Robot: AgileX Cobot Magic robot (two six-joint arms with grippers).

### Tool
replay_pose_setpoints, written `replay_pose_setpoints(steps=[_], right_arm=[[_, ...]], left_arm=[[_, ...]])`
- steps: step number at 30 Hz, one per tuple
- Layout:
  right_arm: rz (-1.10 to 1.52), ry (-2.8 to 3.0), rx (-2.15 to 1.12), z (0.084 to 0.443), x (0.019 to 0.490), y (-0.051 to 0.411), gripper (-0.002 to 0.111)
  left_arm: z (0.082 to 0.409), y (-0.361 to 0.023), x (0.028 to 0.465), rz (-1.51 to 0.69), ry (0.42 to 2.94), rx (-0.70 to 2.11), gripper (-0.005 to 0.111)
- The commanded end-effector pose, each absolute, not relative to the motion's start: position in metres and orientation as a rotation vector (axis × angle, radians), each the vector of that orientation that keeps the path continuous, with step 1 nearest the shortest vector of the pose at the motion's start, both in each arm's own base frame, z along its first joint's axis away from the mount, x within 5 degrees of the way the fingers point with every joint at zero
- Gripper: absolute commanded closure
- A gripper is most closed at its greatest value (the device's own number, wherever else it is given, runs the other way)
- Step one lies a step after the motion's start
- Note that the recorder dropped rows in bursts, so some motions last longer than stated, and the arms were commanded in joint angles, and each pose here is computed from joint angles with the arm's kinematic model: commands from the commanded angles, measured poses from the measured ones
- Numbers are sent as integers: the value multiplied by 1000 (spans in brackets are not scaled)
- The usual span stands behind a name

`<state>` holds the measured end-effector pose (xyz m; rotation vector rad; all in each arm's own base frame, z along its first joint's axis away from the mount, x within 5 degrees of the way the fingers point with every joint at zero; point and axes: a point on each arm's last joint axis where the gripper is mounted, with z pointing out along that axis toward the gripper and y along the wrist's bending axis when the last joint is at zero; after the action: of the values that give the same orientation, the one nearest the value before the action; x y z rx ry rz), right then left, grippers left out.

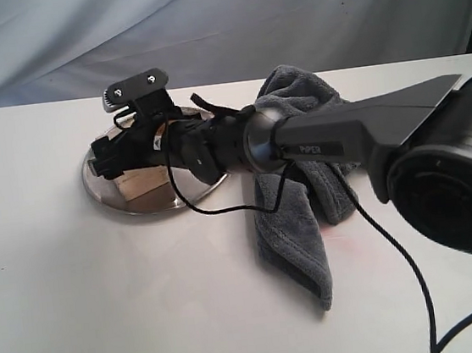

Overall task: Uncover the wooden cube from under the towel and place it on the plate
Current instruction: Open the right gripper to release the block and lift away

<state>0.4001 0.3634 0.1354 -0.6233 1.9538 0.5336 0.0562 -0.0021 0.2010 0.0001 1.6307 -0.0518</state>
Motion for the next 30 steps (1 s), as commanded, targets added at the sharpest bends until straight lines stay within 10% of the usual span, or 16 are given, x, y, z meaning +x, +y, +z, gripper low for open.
replay_pose_setpoints(steps=[1, 11, 25, 30], right_arm=[[513, 1918, -685, 167, 395, 364, 22], [449, 1882, -782, 217, 362, 335, 24], [326, 1890, -723, 254, 343, 243, 107], [303, 1937, -586, 265, 352, 206, 108]], left_arm=[[200, -2, 56, -53, 1629, 0, 105], [200, -2, 56, -53, 1629, 0, 105], [200, -2, 56, -52, 1629, 1, 105], [200, -2, 56, -54, 1629, -1, 105]])
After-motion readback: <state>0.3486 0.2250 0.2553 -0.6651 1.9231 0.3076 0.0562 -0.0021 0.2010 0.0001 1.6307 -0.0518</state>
